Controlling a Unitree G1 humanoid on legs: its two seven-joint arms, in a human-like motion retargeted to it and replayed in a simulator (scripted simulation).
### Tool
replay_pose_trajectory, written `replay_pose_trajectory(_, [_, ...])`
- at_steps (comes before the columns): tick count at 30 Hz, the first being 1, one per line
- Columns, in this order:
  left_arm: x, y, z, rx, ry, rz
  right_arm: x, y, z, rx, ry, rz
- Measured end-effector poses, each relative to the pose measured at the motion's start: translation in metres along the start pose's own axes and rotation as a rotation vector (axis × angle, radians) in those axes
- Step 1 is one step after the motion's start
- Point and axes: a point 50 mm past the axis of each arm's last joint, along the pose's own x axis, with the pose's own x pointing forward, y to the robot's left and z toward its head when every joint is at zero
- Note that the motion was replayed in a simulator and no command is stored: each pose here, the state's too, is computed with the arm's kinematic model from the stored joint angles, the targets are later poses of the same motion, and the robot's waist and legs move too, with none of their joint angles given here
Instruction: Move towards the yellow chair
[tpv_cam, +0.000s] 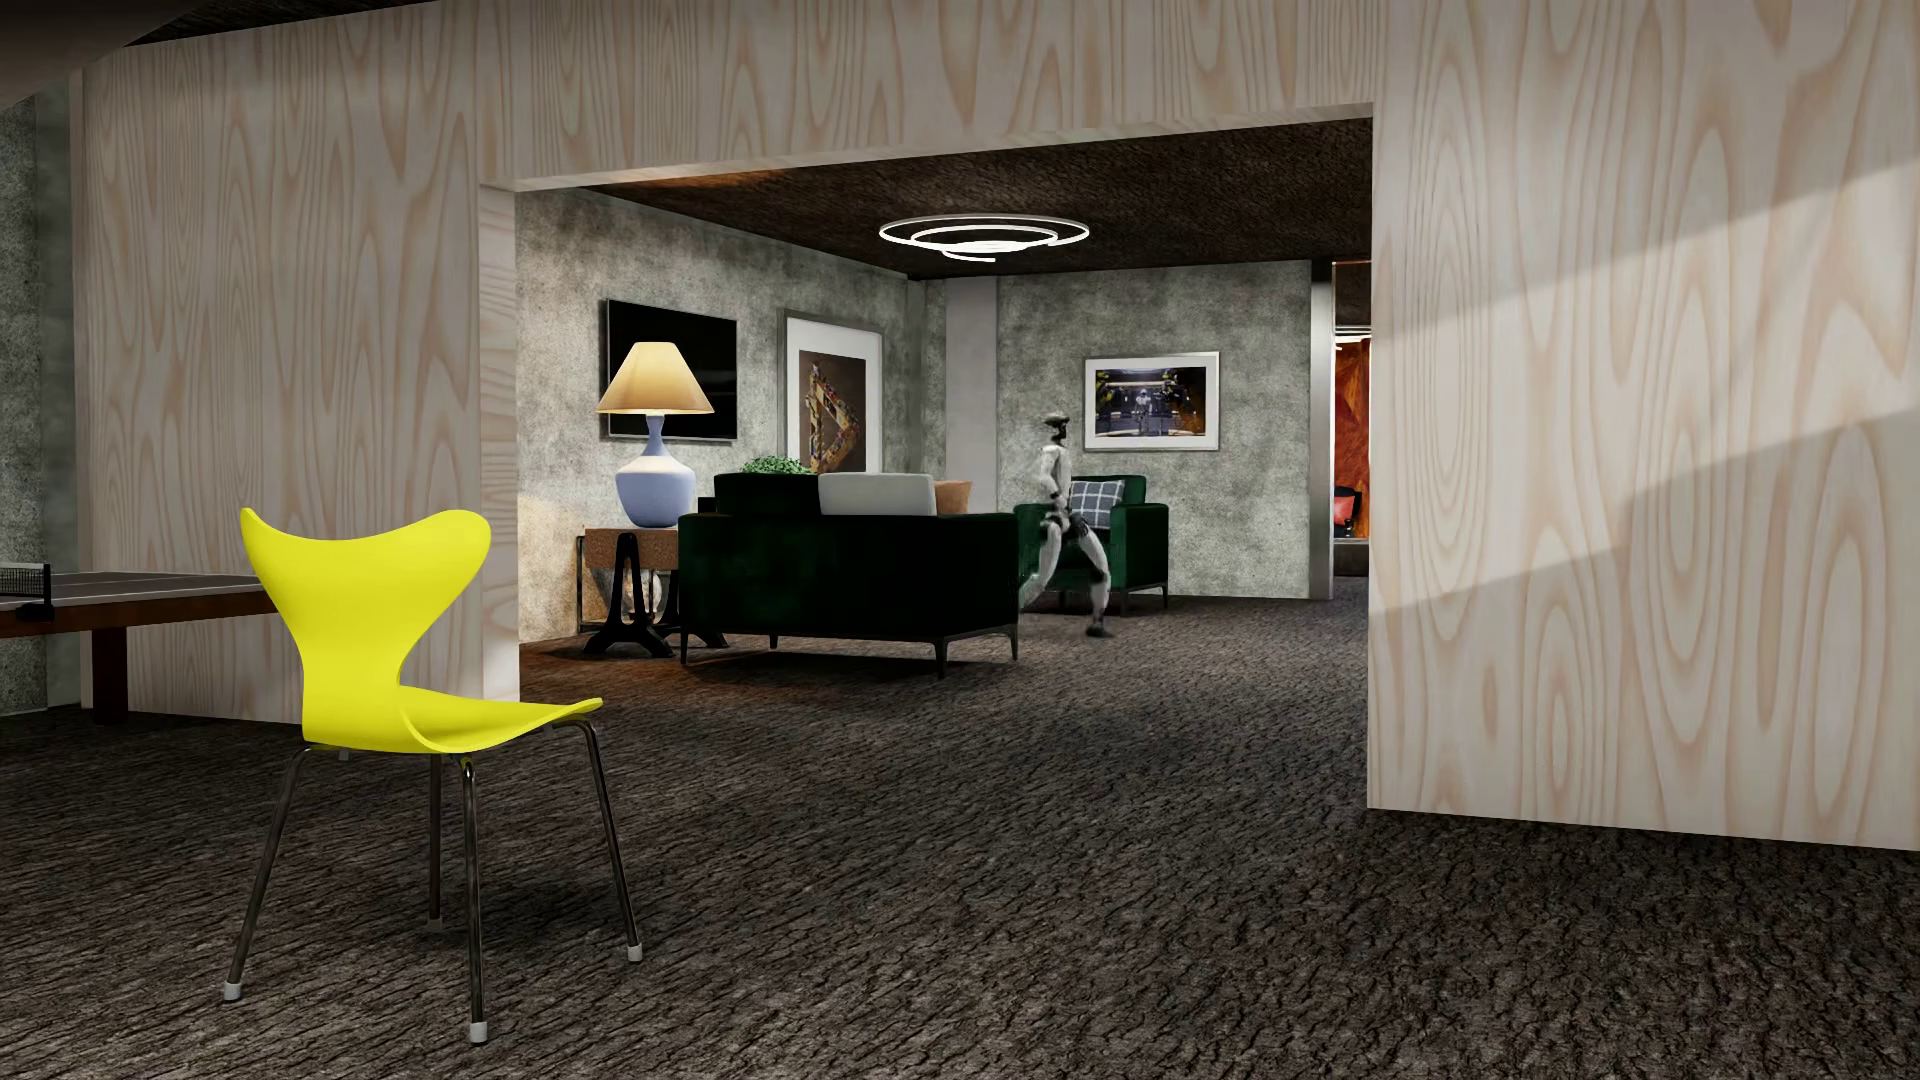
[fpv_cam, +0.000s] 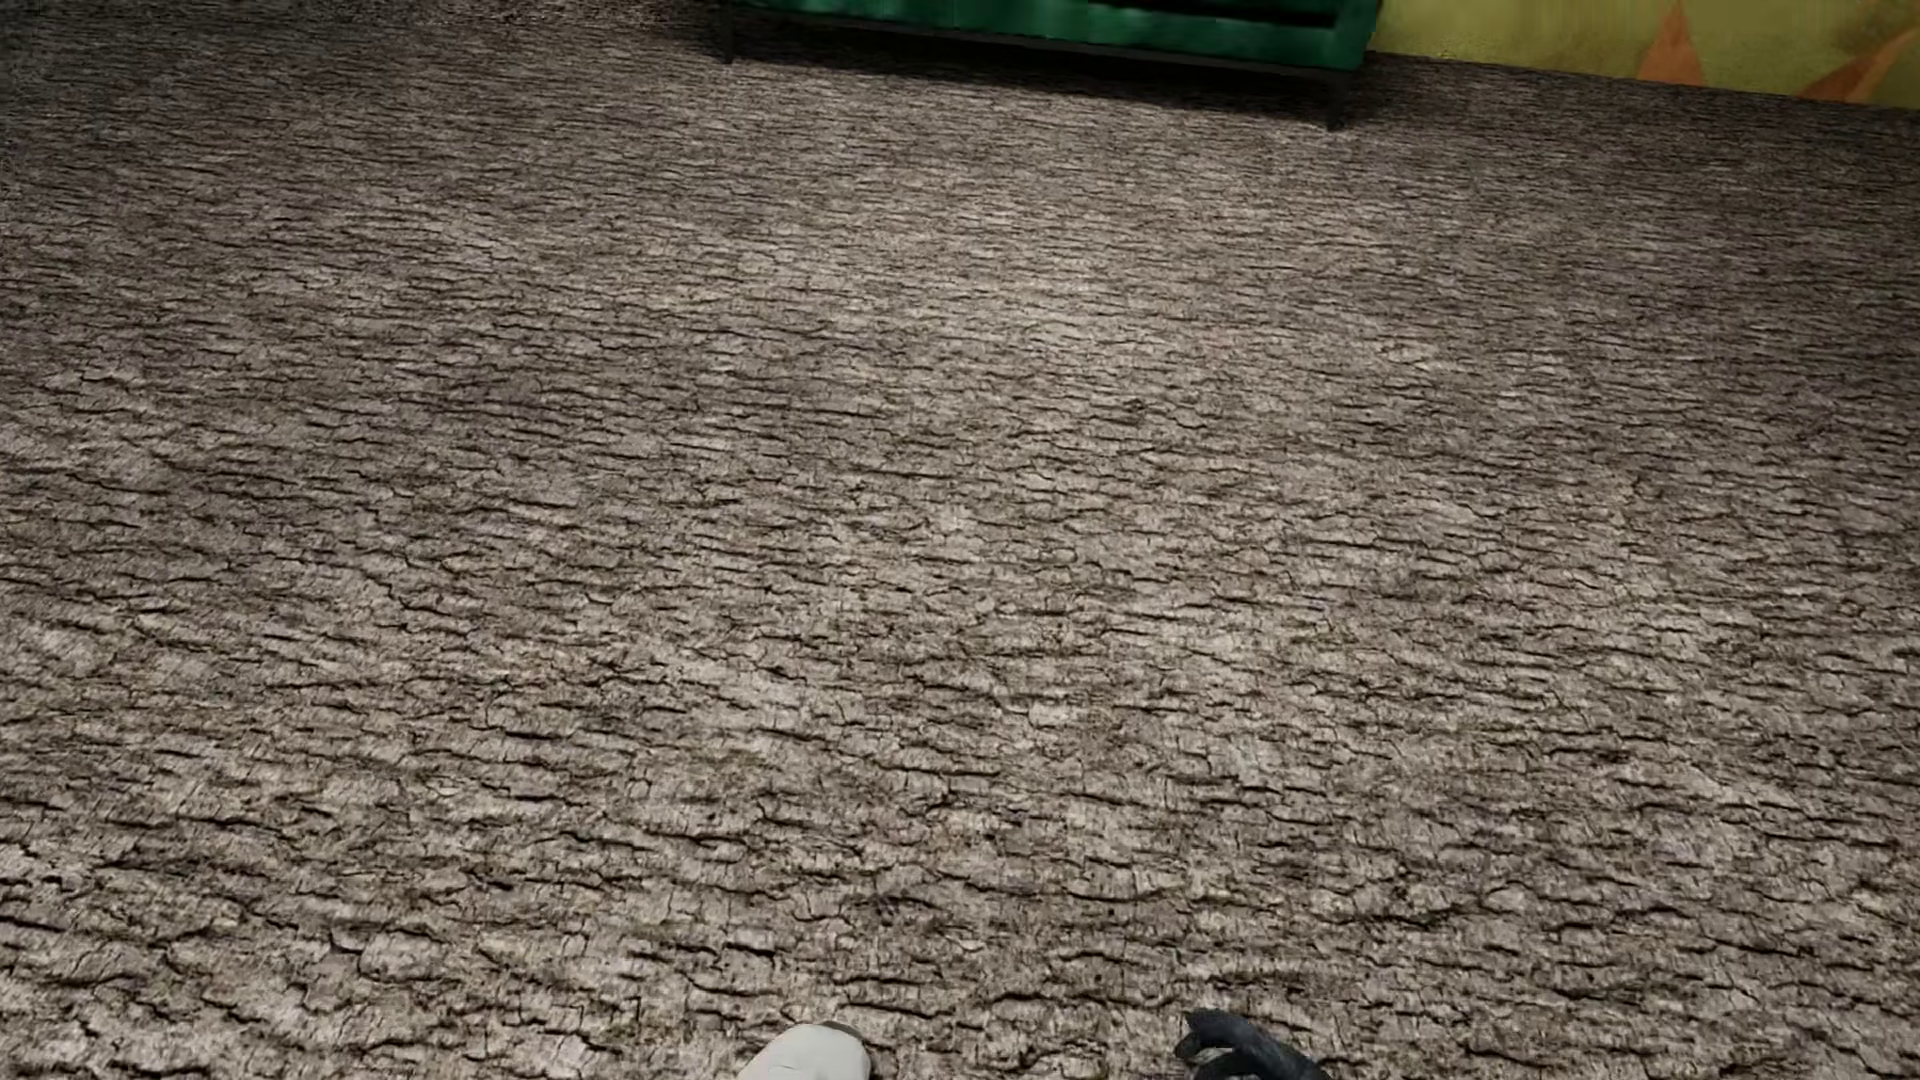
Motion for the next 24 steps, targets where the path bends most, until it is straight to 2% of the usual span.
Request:
replay_pose_trajectory(3, [0.002, 0.006, 0.008, -0.045, -0.015, 0.025, -0.008, 0.038, -0.028, 0.033, 0.101, 0.089])
replay_pose_trajectory(4, [0.003, 0.009, 0.02, -0.032, -0.06, 0.028, -0.01, 0.05, -0.032, -0.016, 0.116, 0.141])
replay_pose_trajectory(6, [0.003, 0.015, 0.051, -0.019, -0.17, 0.041, -0.023, 0.069, -0.046, -0.008, 0.145, 0.191])
replay_pose_trajectory(7, [0.002, 0.023, 0.063, -0.005, -0.217, 0.058, -0.03, 0.082, -0.065, -0.041, 0.227, 0.239])
replay_pose_trajectory(9, [-0.003, 0.037, 0.087, -0.028, -0.312, 0.099, -0.044, 0.089, -0.09, 0.006, 0.322, 0.239])
replay_pose_trajectory(12, [-0.012, 0.068, 0.101, -0.074, -0.381, 0.19, -0.065, 0.105, -0.112, -0.043, 0.39, 0.311])
replay_pose_trajectory(14, [-0.01, 0.07, 0.085, -0.144, -0.333, 0.209, -0.074, 0.108, -0.123, -0.057, 0.432, 0.33])
replay_pose_trajectory(16, [-0.003, 0.051, 0.061, -0.177, -0.236, 0.165, -0.081, 0.107, -0.134, -0.059, 0.478, 0.329])
replay_pose_trajectory(20, [0.0, 0.027, 0.031, -0.128, -0.12, 0.097, -0.056, 0.084, -0.105, -0.034, 0.356, 0.247])
replay_pose_trajectory(24, [-0.008, 0.017, -0.01, -0.163, -0.02, 0.089, -0.028, 0.041, -0.06, 0.017, 0.179, 0.104])
